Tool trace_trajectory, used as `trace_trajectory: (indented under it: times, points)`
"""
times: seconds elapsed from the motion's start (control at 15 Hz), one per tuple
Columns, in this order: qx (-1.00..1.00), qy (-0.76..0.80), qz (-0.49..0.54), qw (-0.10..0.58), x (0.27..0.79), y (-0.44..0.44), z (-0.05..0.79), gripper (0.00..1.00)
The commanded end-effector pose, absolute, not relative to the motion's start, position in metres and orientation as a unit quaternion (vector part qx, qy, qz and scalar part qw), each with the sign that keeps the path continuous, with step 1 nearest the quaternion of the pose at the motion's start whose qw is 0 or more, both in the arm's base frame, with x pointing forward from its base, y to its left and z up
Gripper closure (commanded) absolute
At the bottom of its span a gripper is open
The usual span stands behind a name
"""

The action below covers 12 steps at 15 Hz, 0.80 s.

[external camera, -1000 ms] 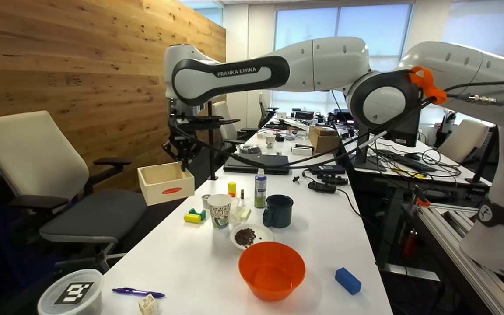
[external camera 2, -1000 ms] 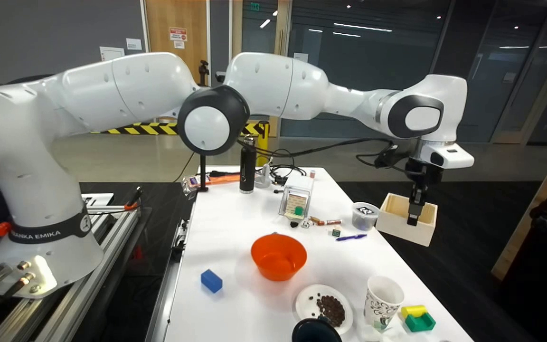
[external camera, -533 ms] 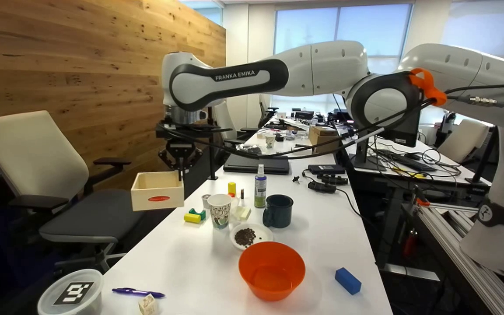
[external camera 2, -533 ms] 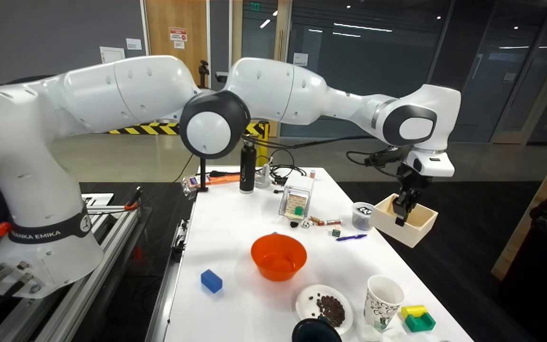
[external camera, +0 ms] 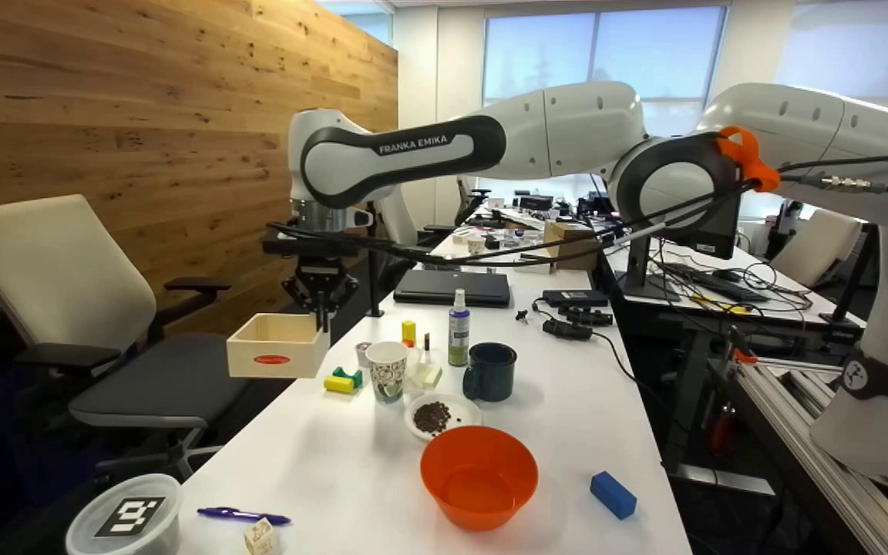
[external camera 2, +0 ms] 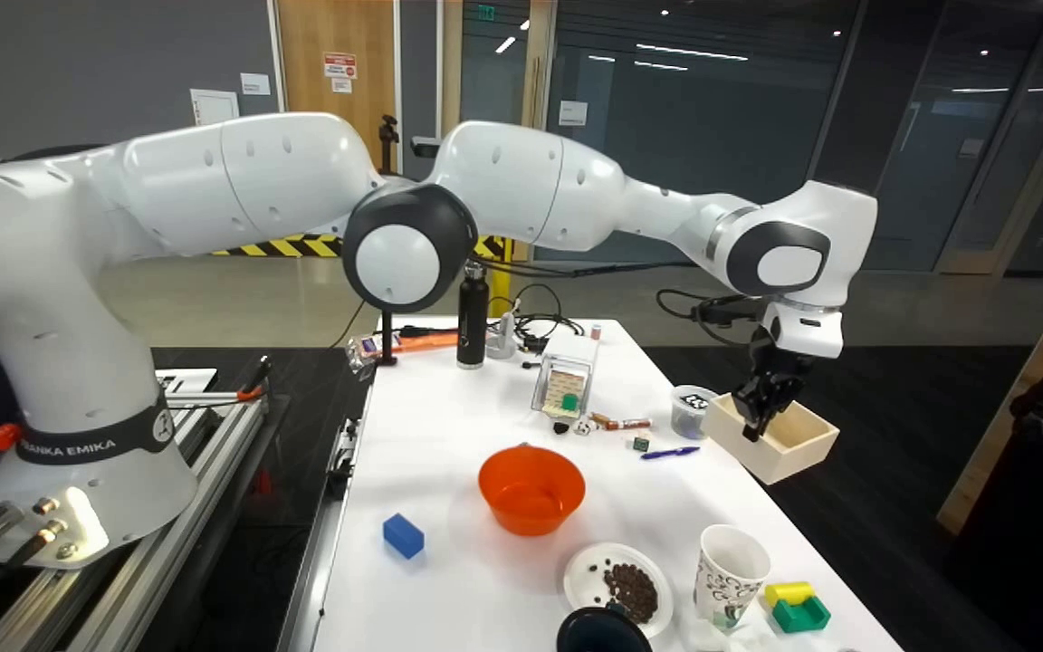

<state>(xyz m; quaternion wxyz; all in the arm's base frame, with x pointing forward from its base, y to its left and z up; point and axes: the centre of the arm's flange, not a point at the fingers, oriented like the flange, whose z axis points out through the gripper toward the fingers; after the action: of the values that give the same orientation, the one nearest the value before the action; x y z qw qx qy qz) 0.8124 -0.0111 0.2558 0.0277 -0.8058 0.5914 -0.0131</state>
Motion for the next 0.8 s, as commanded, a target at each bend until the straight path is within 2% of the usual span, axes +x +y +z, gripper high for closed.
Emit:
trace_trajectory:
  times: [0.0, 0.47, 0.73]
  points:
    - [-0.832, 0.551, -0.043, 0.043, 0.81, -0.006, 0.262, 0.98]
    - [-0.922, 0.382, -0.059, 0.019, 0.802, 0.005, 0.268, 0.98]
    - [-0.934, 0.352, -0.06, 0.024, 0.789, -0.004, 0.265, 0.98]
